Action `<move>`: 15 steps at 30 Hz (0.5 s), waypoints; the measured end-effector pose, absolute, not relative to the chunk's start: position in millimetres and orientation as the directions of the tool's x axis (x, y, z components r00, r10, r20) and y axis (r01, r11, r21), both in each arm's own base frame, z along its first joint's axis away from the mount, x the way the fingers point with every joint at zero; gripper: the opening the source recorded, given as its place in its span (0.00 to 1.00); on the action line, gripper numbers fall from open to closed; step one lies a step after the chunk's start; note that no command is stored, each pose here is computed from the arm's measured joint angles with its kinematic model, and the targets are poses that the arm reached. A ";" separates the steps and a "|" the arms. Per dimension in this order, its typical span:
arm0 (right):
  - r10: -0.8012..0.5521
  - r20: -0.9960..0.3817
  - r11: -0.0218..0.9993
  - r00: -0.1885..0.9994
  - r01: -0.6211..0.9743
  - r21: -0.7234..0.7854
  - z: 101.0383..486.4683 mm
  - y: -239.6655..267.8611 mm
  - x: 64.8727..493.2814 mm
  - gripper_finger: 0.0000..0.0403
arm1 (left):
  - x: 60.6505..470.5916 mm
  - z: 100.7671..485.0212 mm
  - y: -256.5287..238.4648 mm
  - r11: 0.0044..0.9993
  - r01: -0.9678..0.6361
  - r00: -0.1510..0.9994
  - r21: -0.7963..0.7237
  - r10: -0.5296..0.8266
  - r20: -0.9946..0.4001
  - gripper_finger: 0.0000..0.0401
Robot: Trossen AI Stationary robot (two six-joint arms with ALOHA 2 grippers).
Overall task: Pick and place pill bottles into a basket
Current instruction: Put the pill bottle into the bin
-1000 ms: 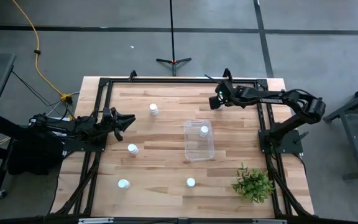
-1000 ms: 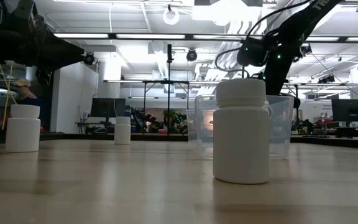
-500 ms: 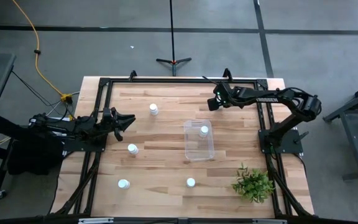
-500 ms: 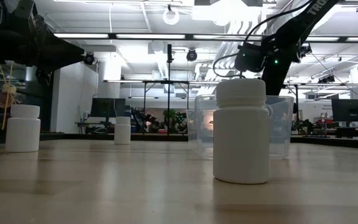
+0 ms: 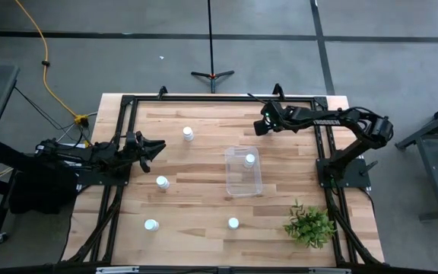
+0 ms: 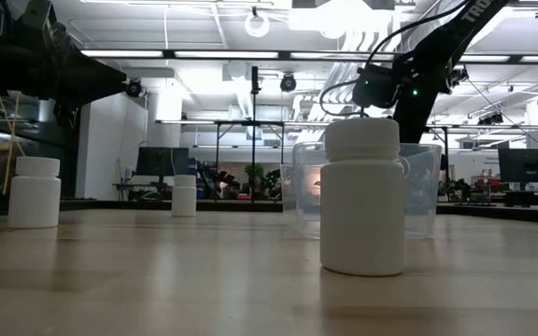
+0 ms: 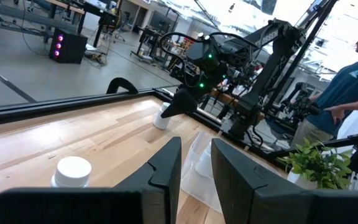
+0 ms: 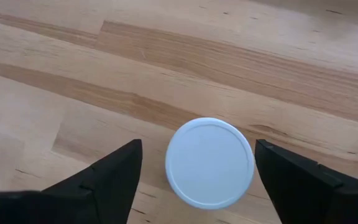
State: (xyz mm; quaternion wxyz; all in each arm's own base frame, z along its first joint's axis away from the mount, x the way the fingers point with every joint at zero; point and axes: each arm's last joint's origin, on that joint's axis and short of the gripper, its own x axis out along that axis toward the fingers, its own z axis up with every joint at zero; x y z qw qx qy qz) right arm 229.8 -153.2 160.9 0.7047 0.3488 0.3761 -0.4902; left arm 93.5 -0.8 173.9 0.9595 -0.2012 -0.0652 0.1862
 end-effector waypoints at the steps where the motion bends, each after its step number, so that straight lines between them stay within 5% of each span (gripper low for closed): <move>1: -0.429 -0.872 0.276 0.237 0.953 0.123 160.9 -153.2 229.8 0.72 | 93.5 173.9 -0.9 0.850 -0.330 0.923 -0.410 0.382 0.050 0.31; 15: -0.431 -0.870 0.278 0.238 0.953 0.123 161.4 -153.2 229.9 0.44 | 93.5 173.9 -0.9 0.851 -0.329 0.923 -0.410 0.381 0.050 0.31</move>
